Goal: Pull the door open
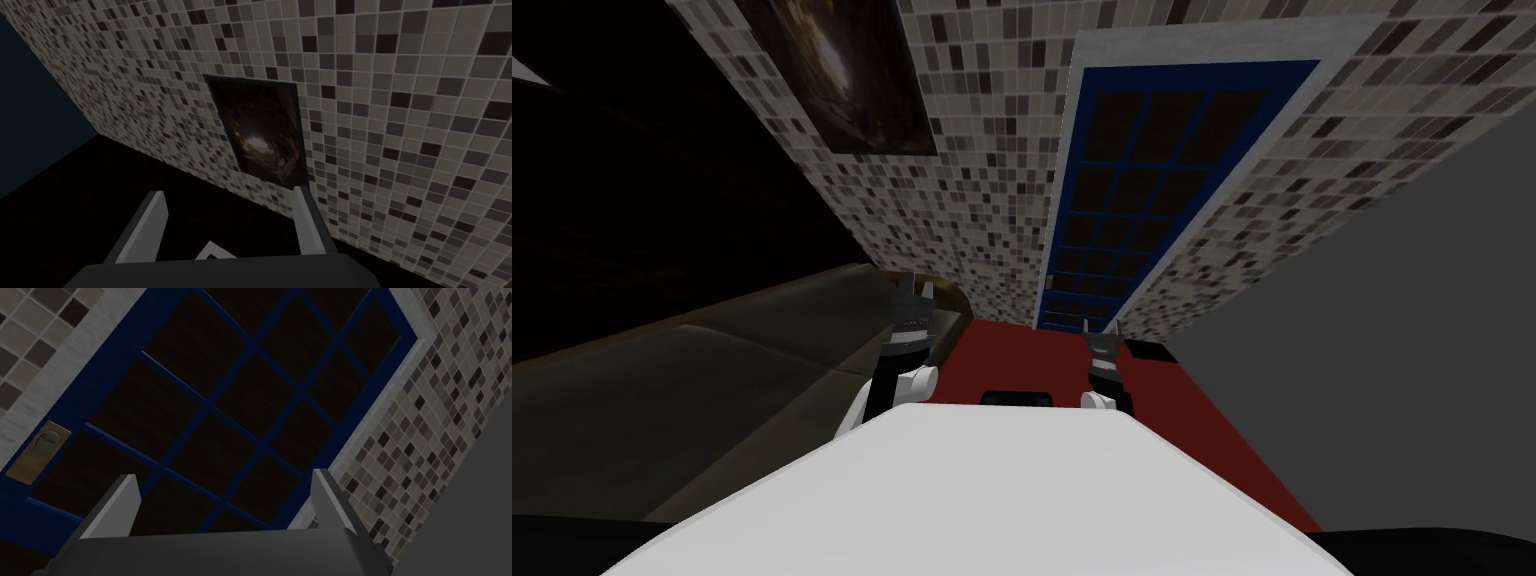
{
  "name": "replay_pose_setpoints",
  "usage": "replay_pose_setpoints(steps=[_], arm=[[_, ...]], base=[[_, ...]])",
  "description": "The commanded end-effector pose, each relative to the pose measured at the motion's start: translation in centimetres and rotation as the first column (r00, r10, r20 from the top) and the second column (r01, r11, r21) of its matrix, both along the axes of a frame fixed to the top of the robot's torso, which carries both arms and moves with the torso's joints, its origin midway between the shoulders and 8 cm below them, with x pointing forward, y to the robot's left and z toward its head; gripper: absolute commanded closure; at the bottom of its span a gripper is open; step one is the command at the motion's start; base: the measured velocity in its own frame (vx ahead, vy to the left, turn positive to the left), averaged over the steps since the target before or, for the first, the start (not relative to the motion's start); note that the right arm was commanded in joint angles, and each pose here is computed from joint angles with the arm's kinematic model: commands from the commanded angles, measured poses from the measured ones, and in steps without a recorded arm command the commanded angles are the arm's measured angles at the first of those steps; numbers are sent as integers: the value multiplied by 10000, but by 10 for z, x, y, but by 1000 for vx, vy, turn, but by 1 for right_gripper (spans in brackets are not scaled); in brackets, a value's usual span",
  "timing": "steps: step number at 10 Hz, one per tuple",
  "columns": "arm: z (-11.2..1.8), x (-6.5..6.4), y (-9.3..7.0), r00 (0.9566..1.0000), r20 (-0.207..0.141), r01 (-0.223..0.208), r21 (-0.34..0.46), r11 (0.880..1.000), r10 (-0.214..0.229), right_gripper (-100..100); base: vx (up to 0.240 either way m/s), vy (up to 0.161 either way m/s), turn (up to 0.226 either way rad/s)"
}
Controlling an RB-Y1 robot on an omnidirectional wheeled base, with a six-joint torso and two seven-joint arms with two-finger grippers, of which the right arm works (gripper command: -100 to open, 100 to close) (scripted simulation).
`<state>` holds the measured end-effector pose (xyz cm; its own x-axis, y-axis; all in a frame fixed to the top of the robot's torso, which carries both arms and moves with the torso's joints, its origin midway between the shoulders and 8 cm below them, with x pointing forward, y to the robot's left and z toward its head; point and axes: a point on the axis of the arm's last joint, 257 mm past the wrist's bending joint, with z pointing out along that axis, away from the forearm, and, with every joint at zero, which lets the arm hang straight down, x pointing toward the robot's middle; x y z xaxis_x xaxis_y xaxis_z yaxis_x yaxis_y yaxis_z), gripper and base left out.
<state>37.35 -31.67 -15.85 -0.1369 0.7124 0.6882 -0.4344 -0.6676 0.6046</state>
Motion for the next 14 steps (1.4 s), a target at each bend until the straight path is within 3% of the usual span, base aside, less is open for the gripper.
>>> replay_pose_setpoints(steps=[1, 7, 14], arm=[[-13, -2, -5, 10000, -71, -18, 491, 9988, 21, -100], [-60, -11, -28, 9994, -356, 112, 2169, 9761, -36, -100], [-112, -28, -57, 9973, -642, 571, 3887, 9196, -348, -100]], base=[[104, -5, 168], [110, -2, 182], [108, -18, 174]])
